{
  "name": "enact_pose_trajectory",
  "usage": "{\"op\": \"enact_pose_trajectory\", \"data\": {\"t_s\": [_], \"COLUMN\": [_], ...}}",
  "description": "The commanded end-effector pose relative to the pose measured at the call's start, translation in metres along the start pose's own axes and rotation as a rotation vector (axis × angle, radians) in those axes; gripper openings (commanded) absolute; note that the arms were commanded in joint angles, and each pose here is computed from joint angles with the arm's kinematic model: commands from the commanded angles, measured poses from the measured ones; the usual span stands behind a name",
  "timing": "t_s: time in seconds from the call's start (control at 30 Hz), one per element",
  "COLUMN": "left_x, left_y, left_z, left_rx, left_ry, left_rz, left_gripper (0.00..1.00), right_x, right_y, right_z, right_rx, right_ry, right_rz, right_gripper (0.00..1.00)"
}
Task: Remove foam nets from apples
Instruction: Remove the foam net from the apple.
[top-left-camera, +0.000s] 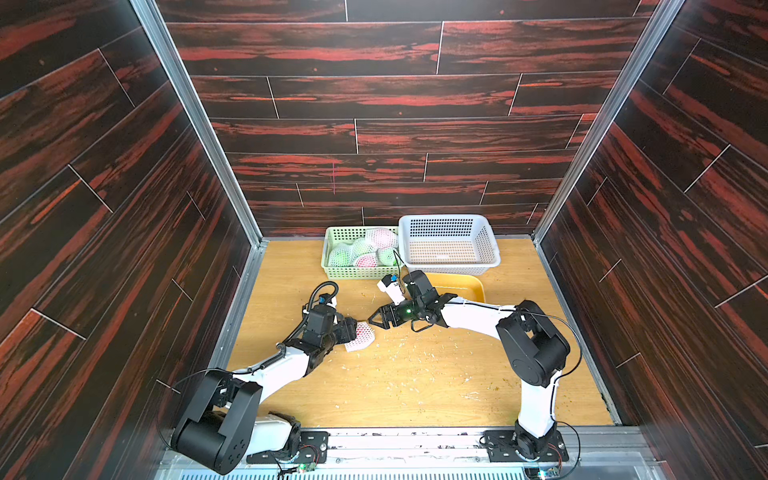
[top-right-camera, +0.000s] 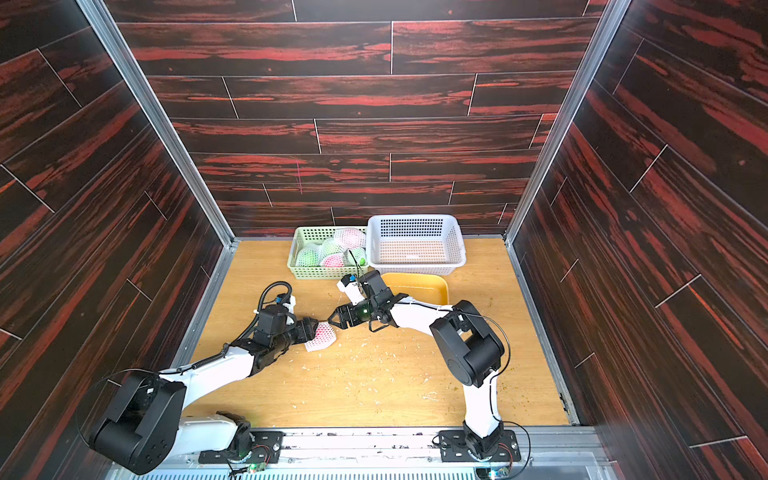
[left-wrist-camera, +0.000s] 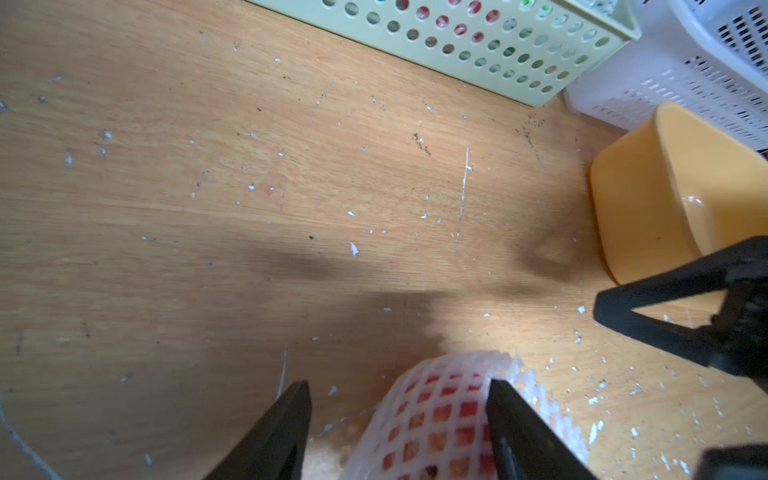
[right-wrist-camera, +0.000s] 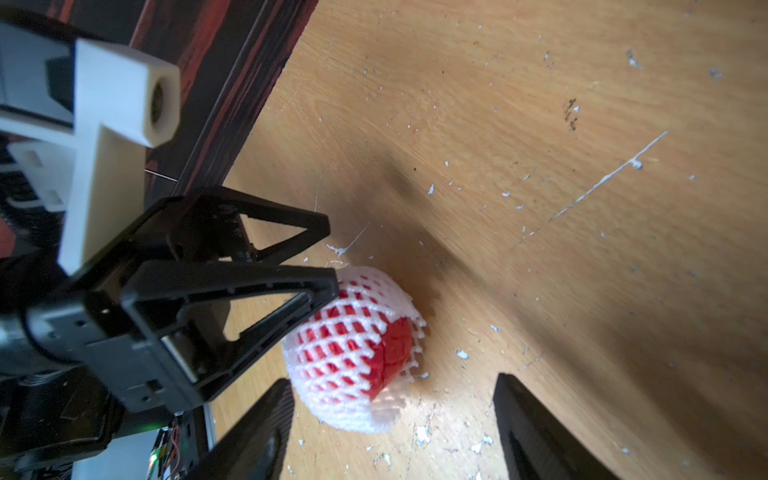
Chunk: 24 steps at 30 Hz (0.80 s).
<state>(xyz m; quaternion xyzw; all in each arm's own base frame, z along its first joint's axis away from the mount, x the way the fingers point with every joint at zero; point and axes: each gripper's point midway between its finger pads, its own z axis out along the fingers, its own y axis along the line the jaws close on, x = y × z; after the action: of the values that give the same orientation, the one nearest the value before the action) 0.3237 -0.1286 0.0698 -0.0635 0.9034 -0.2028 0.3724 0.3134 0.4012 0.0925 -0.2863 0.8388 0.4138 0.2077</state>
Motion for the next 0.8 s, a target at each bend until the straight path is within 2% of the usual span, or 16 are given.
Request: {"op": "enact_pose_trajectory", "data": {"t_s": [0.0, 0.23, 0.43, 0.77], "left_x": [0.002, -0.002, 0.005, 0.013], "left_y": [0.000, -0.002, 0.008, -0.018], "left_z": [-0.013, -0.031, -0.020, 0.004], "left_rx": [0.010, 0.076, 0.149, 0.274], "left_ry": [-0.015, -0.061, -0.018, 0.070], "left_rz": [-0.065, -0.170, -0.292, -0.255], "left_gripper": [0.72, 0.80, 0.81, 0.73], "right_x": [-0.012, -0.028, -0.034, -0.038], "right_y": [0.012, 0.021, 0.019, 0.004], "right_z": [-0.014, -0.040, -0.049, -0.060], "right_rx": [-0.013, -0.013, 0.024, 0.128], "right_ry": [-0.068, -0.179, -0.233, -0.287], "right_rz": [-0.058, -0.139, -0.156, -0.173], "right_gripper": [0.79, 0.80, 0.80, 0.80]}}
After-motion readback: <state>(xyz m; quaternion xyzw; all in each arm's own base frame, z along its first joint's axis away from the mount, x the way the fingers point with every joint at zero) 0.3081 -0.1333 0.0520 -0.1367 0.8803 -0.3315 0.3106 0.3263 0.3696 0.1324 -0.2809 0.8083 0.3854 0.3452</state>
